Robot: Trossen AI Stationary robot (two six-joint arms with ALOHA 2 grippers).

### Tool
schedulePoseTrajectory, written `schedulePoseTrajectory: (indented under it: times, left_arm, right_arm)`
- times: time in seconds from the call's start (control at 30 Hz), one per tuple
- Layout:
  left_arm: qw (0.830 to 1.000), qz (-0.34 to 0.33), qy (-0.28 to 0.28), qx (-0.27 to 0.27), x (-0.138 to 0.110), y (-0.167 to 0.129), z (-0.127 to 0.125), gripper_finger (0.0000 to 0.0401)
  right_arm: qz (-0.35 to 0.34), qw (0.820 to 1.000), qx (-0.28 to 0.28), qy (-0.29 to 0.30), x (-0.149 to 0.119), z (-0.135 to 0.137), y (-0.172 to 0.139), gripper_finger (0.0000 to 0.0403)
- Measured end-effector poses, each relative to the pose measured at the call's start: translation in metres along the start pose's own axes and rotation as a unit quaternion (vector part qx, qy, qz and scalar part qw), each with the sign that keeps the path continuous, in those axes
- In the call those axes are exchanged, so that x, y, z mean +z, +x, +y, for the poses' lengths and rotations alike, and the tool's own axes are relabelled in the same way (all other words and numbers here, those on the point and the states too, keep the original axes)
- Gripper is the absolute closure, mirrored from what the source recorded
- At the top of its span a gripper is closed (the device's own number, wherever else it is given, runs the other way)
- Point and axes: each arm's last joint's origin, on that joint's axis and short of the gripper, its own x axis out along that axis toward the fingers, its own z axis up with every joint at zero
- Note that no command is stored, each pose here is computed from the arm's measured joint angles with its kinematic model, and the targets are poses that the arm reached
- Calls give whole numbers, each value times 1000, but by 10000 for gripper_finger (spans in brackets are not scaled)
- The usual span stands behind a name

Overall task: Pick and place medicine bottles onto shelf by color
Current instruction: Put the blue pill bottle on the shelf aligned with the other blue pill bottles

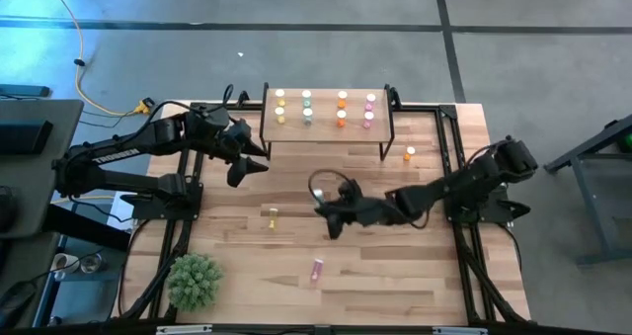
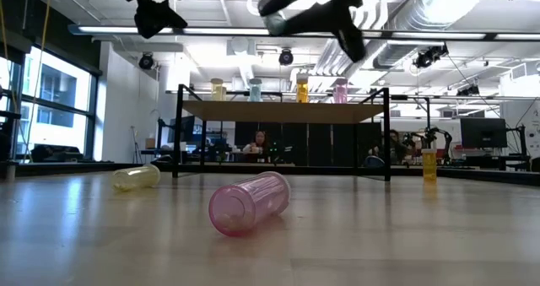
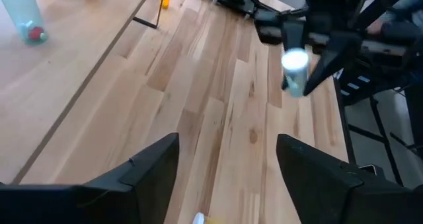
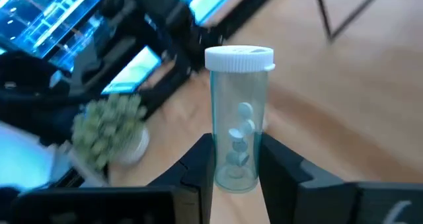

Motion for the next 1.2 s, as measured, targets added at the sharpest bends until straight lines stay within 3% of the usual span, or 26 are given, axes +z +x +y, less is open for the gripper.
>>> schedulePoseTrajectory:
  times: [0.17, 0.4, 0.8, 1.2]
  left_arm:
    - [1000, -19, 8, -10, 4, 0, -2, 140]
    - [994, -99, 39, -37, 20, -1, -9, 143]
    - [968, -210, 116, -72, 44, 9, -24, 143]
    - [958, -265, 106, -29, 58, 28, -20, 143]
  right_arm:
    - [-44, 998, -6, -36, 36, 2, 8, 320]
    - [-90, 993, -6, -81, 77, 7, 12, 319]
    - [-150, 972, 28, -178, 145, 25, 3, 318]
    - [-137, 965, 28, -223, 172, 12, 4, 318]
